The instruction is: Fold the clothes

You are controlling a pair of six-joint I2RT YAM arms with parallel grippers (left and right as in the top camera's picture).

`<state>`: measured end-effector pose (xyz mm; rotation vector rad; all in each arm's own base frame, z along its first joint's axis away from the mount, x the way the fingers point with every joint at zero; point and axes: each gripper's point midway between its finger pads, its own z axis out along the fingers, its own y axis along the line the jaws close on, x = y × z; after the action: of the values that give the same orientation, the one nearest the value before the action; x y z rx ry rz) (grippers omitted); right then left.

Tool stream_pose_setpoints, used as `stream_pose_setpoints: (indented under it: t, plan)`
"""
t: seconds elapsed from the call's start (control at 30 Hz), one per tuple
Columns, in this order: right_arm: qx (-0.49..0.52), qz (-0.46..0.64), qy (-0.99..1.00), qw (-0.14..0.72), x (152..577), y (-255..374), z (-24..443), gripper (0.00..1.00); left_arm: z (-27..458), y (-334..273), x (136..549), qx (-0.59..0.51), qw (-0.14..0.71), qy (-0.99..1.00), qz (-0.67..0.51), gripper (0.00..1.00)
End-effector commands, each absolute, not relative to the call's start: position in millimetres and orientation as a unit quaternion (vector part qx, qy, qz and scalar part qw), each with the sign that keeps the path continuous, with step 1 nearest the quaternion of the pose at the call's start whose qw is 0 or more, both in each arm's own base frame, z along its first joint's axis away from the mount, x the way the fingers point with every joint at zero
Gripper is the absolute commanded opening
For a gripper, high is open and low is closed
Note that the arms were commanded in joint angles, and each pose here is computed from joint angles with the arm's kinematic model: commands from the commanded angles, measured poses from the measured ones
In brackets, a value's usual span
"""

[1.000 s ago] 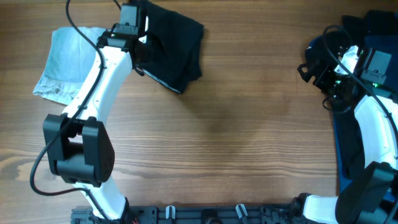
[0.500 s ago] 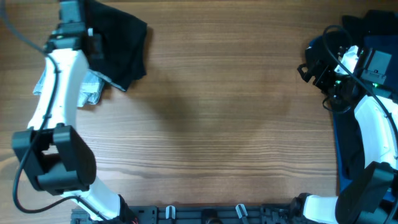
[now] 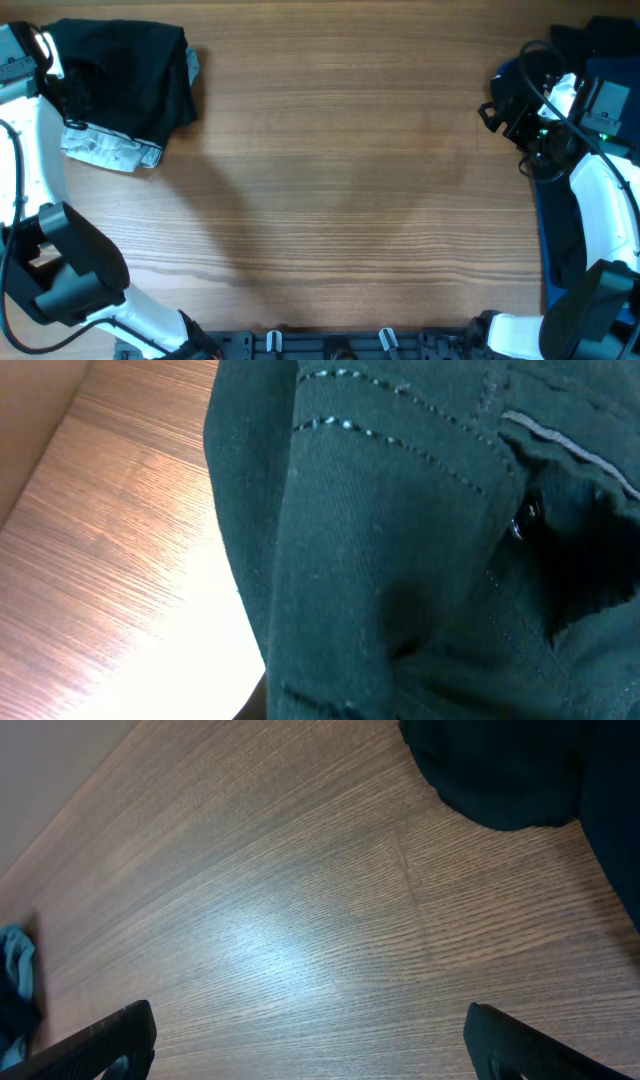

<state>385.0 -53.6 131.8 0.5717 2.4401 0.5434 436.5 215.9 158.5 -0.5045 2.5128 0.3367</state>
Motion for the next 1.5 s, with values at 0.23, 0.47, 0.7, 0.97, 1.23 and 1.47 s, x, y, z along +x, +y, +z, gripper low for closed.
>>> stream_pose_setpoints:
  t: [0.23,0.47,0.7,0.97,1.23,1.47]
  plan:
    - [0.21,0.199,0.91,0.298,388.4,-55.0,141.5,1.0,163.9,250.1,435.5,-0.267,0.292,0.908,0.137,0.91]
    - [0.21,0.199,0.91,0.298,388.4,-55.0,141.5,1.0,242.3,223.6,434.5,-0.314,0.371,0.872,0.055,0.36]
    - [0.21,0.199,0.91,0.298,388.3,-54.9,141.4,1.0,96.0,250.2,416.6,-0.421,0.197,0.885,0.0,0.31]
    - [0.21,0.199,0.91,0.298,388.4,-55.0,141.5,1.0,94.7,220.8,422.0,-0.413,0.182,0.887,-0.097,0.2]
    - [0.21,0.199,0.91,0.298,388.4,-55.0,141.5,1.0,226.4,131.0,434.9,-0.336,0.289,0.88,-0.172,0.04]
    - [0.21,0.199,0.91,0.298,388.4,-55.0,141.5,1.0,126.2,44.6,458.0,-0.228,0.145,0.894,-0.357,0.04]
